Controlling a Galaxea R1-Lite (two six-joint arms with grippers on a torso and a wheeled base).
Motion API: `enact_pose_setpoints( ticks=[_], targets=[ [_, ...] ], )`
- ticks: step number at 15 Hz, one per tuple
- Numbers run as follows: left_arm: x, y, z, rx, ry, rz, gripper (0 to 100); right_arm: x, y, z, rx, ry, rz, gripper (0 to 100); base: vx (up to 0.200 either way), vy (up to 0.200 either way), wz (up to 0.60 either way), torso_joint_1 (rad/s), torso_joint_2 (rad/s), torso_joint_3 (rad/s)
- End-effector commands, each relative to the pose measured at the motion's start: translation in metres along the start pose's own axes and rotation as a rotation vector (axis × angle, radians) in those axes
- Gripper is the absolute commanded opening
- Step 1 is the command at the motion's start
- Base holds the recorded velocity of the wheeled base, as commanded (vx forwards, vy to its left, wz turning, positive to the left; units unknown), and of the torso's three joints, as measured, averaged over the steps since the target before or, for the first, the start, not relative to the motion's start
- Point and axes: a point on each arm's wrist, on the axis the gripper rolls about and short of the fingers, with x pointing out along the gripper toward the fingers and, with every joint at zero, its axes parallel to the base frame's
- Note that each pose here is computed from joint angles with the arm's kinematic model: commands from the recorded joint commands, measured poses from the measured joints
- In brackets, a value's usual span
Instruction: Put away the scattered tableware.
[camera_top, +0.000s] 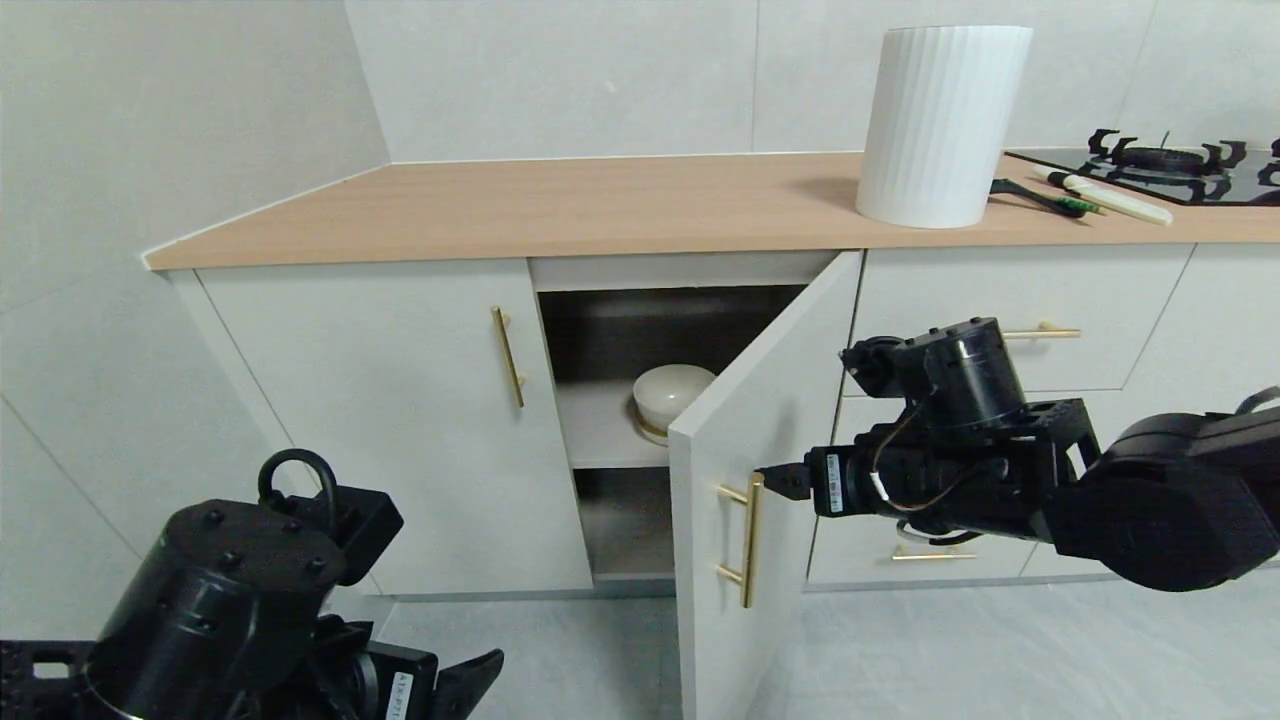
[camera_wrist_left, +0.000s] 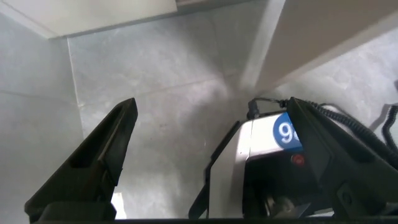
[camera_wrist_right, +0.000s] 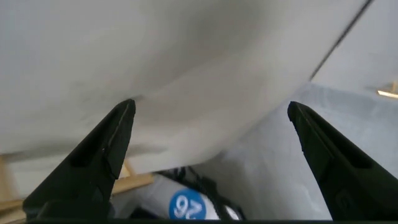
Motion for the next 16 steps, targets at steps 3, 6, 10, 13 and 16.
enact_pose_setpoints(
  ticks=[3,6,10,13,16],
  targets=[
    [0.002,0.0,-0.002,0.004,0.007,0.004,100,0.032,-0.005,-0.012,0.046,0.003,-0.019,100,0.0,0.0,0.0,0.0,0.0,0.0],
    [0.003,0.0,-0.003,0.006,0.011,0.005,100,0.036,-0.006,-0.014,0.048,0.006,-0.022,100,0.133,0.0,0.0,0.002,0.0,0.002],
    [0.003,0.0,-0.003,0.01,0.012,0.005,100,0.037,-0.006,-0.015,0.047,0.012,-0.024,100,0.1,0.0,0.0,0.0,0.0,0.002],
    [0.004,0.0,-0.004,0.022,0.017,0.008,100,0.037,-0.006,-0.015,0.047,0.01,-0.025,100,0.0,0.0,0.0,0.0,0.0,0.0],
    [0.004,0.0,-0.004,0.025,0.02,0.008,100,0.044,-0.007,-0.017,0.065,-0.004,-0.026,100,0.0,0.0,0.0,0.0,0.0,0.0]
  ],
)
